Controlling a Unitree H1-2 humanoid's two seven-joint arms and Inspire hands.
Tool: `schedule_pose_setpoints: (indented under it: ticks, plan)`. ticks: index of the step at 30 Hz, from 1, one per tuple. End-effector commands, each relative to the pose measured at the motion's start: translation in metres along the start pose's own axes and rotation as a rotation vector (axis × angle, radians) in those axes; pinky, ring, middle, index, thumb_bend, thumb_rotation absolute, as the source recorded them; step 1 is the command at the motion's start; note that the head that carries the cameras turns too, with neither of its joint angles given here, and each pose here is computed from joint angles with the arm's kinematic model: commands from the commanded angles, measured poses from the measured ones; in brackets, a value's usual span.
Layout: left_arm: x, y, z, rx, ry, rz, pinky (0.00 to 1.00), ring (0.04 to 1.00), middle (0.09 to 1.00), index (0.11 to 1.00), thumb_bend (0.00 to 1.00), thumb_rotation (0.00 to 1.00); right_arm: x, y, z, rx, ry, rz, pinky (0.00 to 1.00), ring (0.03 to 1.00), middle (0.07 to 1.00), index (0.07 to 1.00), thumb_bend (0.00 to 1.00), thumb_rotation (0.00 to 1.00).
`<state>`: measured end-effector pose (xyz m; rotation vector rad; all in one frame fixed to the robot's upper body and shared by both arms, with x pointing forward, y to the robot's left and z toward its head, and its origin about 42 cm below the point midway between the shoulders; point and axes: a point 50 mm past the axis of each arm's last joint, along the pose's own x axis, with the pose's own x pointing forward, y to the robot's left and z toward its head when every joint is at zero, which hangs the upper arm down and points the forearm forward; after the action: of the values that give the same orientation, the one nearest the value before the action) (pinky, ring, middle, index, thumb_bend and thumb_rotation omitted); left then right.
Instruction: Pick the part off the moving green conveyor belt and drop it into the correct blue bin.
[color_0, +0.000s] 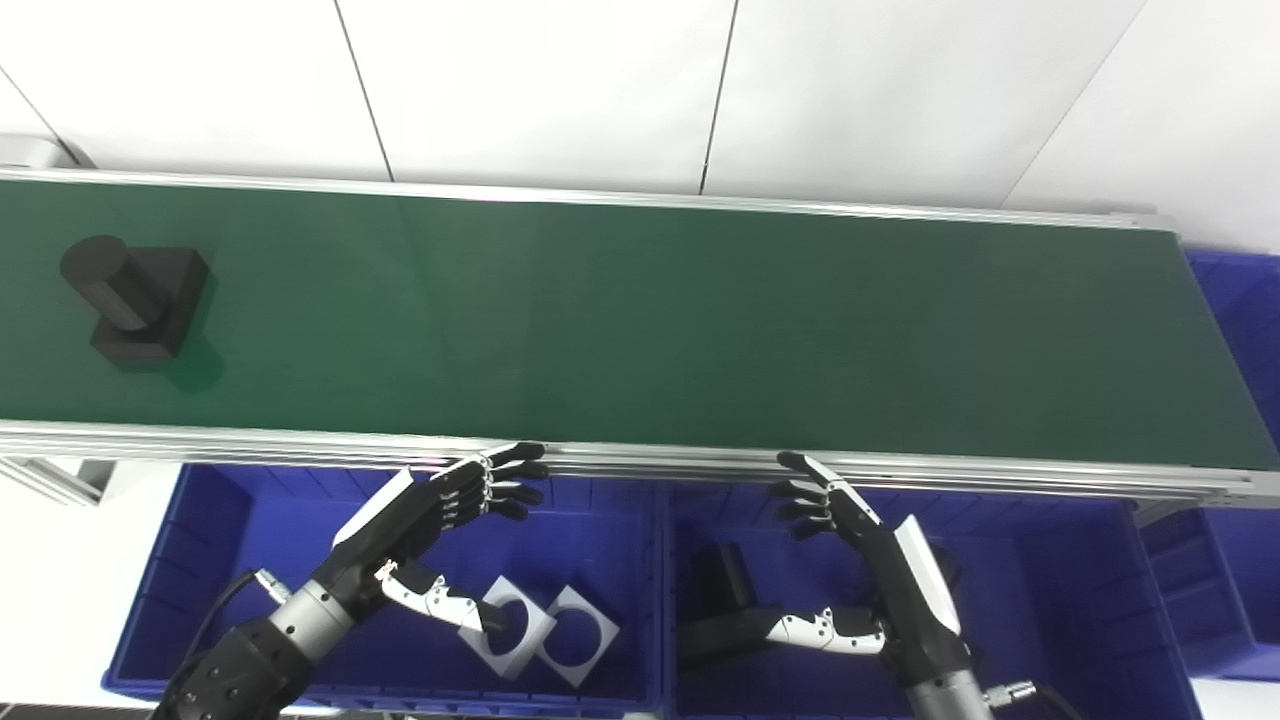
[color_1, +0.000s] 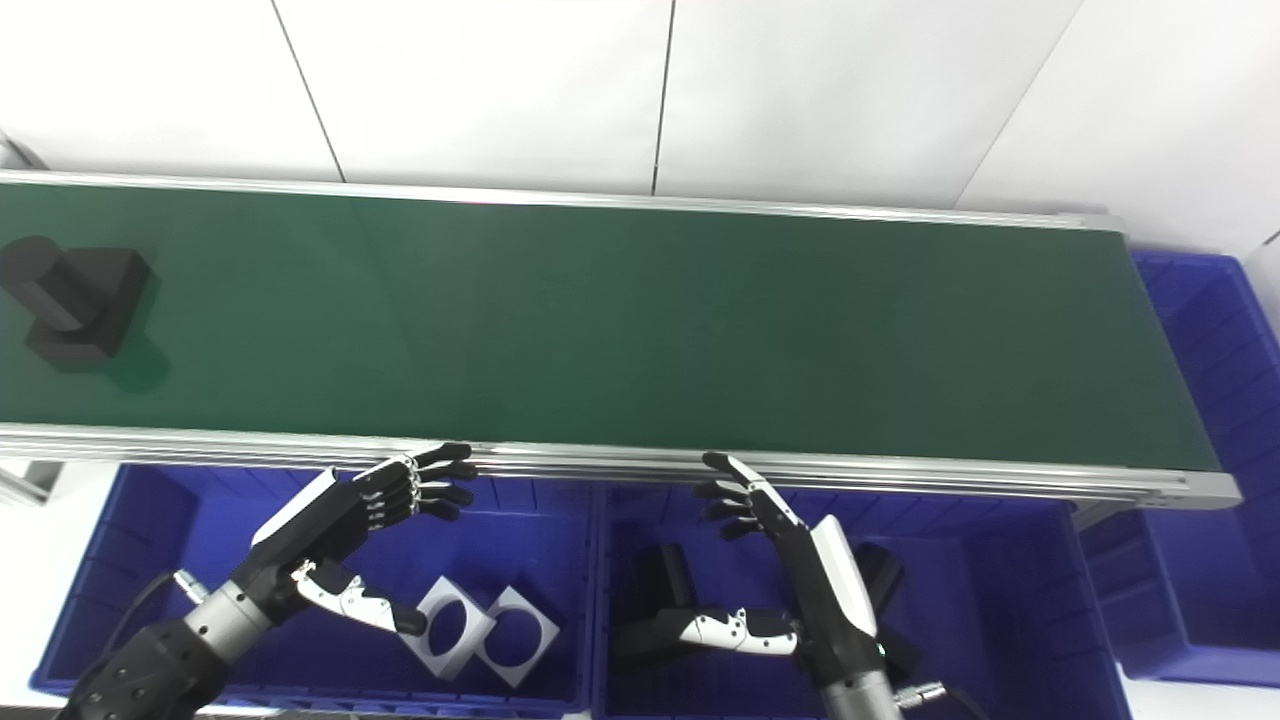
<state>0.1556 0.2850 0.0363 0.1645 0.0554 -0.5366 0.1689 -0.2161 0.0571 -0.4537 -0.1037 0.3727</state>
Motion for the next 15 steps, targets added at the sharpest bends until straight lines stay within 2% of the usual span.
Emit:
schedule_pose_setpoints:
  ticks: [1, 9, 15]
  plan:
    - [0.005, -0.002, 0.005, 0.021, -0.034, 0.002, 0.74, 0.785, 0.852, 0.882, 0.97, 0.16, -0.002, -0.009, 0.005, 0.004, -0.048, -0.023, 0.58, 0.673, 0.75, 0.859, 0.84, 0.32]
    - [0.012, -0.022, -0.007, 0.024, -0.02, 0.004, 0.73, 0.771, 0.845, 0.873, 0.98, 0.2, -0.011, -0.02, -0.001, 0.02, -0.068, -0.032, 0.55, 0.652, 0.741, 0.853, 0.83, 0.19]
    - [0.019, -0.031, -0.012, 0.035, -0.009, 0.004, 0.73, 0.766, 0.841, 0.869, 0.99, 0.2, -0.017, -0.027, -0.007, 0.001, -0.028, -0.035, 0.57, 0.671, 0.746, 0.855, 0.84, 0.21]
